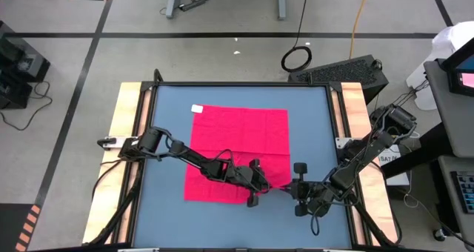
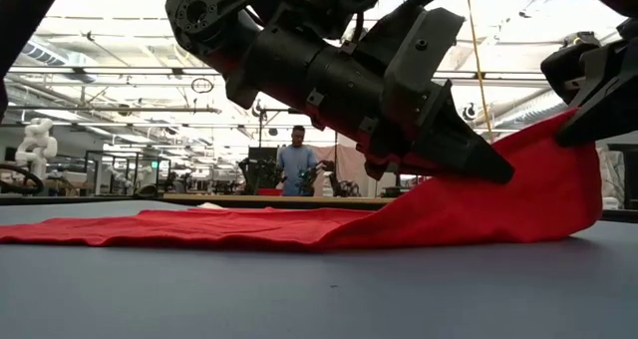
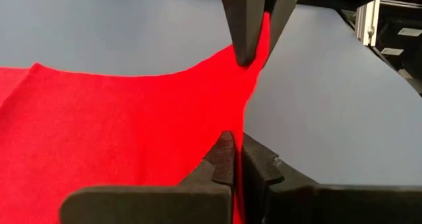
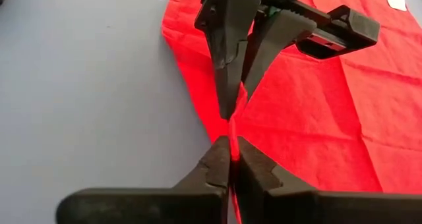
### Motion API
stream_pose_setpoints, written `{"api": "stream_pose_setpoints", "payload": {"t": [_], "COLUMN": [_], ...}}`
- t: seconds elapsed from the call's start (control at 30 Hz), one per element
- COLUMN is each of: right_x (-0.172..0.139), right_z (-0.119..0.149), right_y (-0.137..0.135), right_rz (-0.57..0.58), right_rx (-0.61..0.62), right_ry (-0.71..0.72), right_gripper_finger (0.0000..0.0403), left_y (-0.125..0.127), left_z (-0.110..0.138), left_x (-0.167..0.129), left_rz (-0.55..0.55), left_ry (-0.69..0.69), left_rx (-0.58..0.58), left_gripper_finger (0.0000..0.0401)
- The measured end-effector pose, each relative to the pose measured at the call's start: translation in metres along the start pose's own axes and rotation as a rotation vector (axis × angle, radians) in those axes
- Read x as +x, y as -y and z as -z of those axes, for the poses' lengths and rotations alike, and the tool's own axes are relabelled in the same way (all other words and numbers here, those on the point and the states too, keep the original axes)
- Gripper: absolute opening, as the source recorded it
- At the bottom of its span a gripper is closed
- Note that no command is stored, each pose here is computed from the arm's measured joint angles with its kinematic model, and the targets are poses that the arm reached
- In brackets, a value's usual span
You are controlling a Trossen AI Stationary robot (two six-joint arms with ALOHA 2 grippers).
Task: Roll towel
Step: Roll the red towel
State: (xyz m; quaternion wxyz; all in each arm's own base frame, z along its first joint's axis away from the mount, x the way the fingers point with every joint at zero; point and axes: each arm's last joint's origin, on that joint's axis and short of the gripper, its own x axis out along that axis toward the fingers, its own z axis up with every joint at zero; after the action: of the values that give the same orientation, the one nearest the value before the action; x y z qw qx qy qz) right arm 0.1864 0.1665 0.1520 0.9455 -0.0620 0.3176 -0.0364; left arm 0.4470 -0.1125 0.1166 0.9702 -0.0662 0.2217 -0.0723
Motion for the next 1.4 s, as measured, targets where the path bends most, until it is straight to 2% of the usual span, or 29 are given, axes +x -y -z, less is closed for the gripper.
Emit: {"api": "stream_pose_setpoints", "payload": {"t": [0.2, 0.3, 0.47, 0.6, 0.7, 0.83, 0.97, 1.17, 1.3, 1.4], "right_x": [0.0, 0.0, -0.005, -0.008, -0.012, -0.015, -0.016, -0.015, -0.014, -0.013], "right_z": [0.0, 0.002, 0.001, -0.004, -0.008, -0.013, -0.016, -0.014, -0.013, -0.012], "right_y": [0.0, 0.001, 0.006, 0.013, 0.022, 0.035, 0.045, 0.053, 0.056, 0.059], "right_rz": [0.001, 0.01, 0.027, 0.084, 0.149, 0.207, 0.238, 0.275, 0.295, 0.312], "right_rx": [0.012, 0.031, 0.081, 0.108, 0.146, 0.17, 0.177, 0.16, 0.152, 0.152], "right_ry": [-0.002, -0.015, -0.025, 0.011, 0.046, 0.053, 0.039, 0.002, -0.014, -0.029], "right_gripper_finger": [0.0002, 0.0001, 0.0001, 0.0001, 0.0, 0.0, 0.0, 0.0, 0.0, 0.0], "left_y": [0.002, 0.006, 0.022, 0.043, 0.061, 0.087, 0.115, 0.149, 0.156, 0.16], "left_z": [0.0, -0.004, -0.009, -0.003, 0.001, 0.01, 0.023, 0.043, 0.064, 0.074], "left_x": [0.0, -0.006, -0.035, -0.066, -0.094, -0.13, -0.163, -0.202, -0.213, -0.212], "left_rz": [0.03, 0.066, 0.059, -0.051, -0.199, -0.371, -0.467, -0.53, -0.548, -0.511], "left_ry": [-0.01, -0.051, -0.288, -0.499, -0.606, -0.687, -0.741, -0.734, -0.724, -0.689], "left_rx": [-0.002, -0.049, -0.08, -0.052, -0.021, 0.043, 0.113, 0.151, 0.134, 0.099], "left_gripper_finger": [0.0065, 0.0102, 0.0146, 0.0152, 0.0153, 0.0153, 0.0153, 0.0153, 0.0153, 0.0153]}}
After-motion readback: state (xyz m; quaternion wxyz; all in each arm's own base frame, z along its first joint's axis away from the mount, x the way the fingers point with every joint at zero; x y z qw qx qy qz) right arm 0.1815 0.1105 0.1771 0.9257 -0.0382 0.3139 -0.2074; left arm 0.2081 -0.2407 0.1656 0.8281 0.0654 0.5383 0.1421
